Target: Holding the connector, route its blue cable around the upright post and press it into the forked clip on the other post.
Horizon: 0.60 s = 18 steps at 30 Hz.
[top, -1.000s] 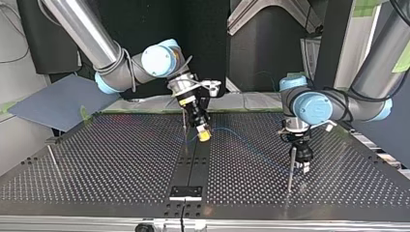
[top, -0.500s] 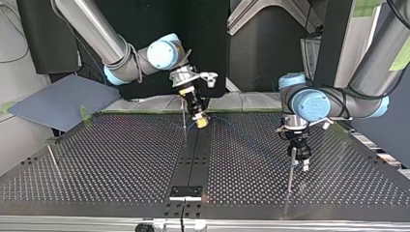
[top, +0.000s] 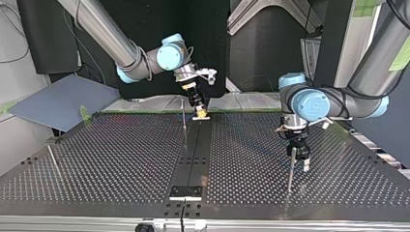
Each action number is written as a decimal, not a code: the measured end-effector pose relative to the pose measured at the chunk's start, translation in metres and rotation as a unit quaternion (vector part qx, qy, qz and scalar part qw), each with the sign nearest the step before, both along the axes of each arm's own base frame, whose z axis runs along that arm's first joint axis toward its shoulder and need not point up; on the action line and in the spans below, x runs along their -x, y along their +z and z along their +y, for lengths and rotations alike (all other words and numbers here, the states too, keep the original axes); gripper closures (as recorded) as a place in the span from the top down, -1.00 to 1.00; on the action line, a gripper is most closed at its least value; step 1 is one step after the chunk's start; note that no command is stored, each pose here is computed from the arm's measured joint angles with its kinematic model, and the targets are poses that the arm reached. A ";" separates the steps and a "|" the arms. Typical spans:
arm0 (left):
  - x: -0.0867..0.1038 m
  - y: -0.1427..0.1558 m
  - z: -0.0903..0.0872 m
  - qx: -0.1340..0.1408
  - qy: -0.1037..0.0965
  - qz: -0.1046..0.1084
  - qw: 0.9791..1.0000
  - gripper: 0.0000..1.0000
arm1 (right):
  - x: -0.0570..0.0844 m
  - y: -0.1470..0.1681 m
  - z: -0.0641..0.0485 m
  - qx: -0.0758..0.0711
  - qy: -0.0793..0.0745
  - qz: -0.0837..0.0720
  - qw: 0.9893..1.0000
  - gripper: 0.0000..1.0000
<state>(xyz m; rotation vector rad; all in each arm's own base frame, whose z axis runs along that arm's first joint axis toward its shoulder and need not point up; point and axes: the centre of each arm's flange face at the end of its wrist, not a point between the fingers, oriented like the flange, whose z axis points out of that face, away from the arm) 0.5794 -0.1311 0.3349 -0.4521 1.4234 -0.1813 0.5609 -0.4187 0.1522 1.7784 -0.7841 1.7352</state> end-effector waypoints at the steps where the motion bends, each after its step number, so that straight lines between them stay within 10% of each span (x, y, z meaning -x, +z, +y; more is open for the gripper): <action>1: 0.000 0.000 0.000 0.000 0.000 0.000 1.000 0.97 | 0.000 -0.006 0.000 -0.003 -0.001 0.003 1.000 -1.00; 18: -0.004 -0.015 -0.004 -0.001 -0.008 0.018 1.000 0.97 | 0.008 -0.079 0.003 -0.027 -0.011 0.025 0.999 -1.00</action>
